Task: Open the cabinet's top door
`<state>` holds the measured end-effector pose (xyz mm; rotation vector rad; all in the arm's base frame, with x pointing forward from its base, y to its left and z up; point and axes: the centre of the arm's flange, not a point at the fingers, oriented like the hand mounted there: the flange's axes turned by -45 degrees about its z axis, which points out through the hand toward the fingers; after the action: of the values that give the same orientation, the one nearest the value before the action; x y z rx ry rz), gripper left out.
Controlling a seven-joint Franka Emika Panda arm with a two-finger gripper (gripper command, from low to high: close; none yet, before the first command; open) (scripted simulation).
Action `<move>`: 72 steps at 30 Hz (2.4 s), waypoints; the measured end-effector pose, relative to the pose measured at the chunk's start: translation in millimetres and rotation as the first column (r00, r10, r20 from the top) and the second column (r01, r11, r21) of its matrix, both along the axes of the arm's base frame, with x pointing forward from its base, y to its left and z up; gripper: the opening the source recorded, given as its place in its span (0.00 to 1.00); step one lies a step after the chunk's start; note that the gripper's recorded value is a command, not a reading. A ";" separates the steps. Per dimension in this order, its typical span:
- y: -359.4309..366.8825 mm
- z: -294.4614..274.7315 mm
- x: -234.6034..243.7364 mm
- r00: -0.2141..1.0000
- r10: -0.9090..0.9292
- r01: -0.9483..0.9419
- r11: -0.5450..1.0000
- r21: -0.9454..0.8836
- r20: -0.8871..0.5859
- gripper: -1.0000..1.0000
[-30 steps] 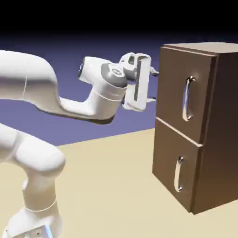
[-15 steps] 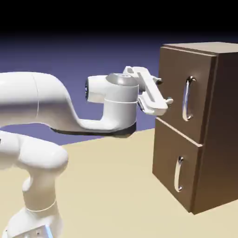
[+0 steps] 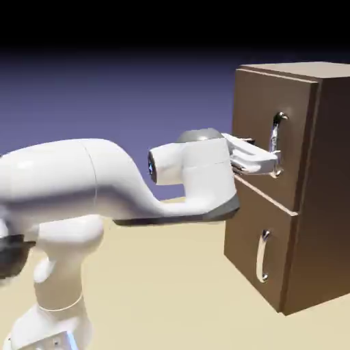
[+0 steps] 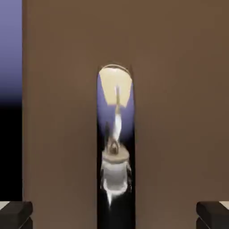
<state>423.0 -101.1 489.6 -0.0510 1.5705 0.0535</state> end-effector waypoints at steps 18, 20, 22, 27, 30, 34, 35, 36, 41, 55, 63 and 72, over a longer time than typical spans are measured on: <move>29.1 0.0 -34.8 0.982 -0.186 0.186 0.982 -0.002 0.001 0.00; 35.3 -0.1 -42.3 0.976 -0.220 0.220 0.976 -0.002 0.001 0.00; 43.4 -0.1 -51.7 0.965 -0.263 0.263 0.965 -0.002 0.001 0.00; 65.1 0.0 -73.1 0.931 -0.366 0.366 0.931 -0.002 0.001 0.00; 78.7 0.0 -84.4 0.906 -0.423 0.423 0.906 -0.002 0.001 0.00; 97.3 0.0 -97.7 0.869 -0.496 0.496 0.869 -0.002 0.001 0.00; 102.1 0.0 -100.7 0.858 -0.513 0.513 0.858 -0.002 0.001 0.00; 106.9 0.0 -103.7 0.848 -0.530 0.530 0.848 -0.002 0.001 0.00; 131.9 0.0 -117.0 0.790 -0.613 0.613 0.790 -0.002 0.001 0.00; 224.2 0.0 -142.4 0.539 -0.842 0.842 0.539 -0.001 0.000 0.00; 289.5 0.0 -141.2 0.331 -0.944 0.944 0.331 -0.001 0.000 0.00; 352.0 0.0 -125.4 0.108 -0.994 0.994 0.108 -0.001 0.000 0.00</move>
<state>297.6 250.9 489.6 1.0798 1.2868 -1.0791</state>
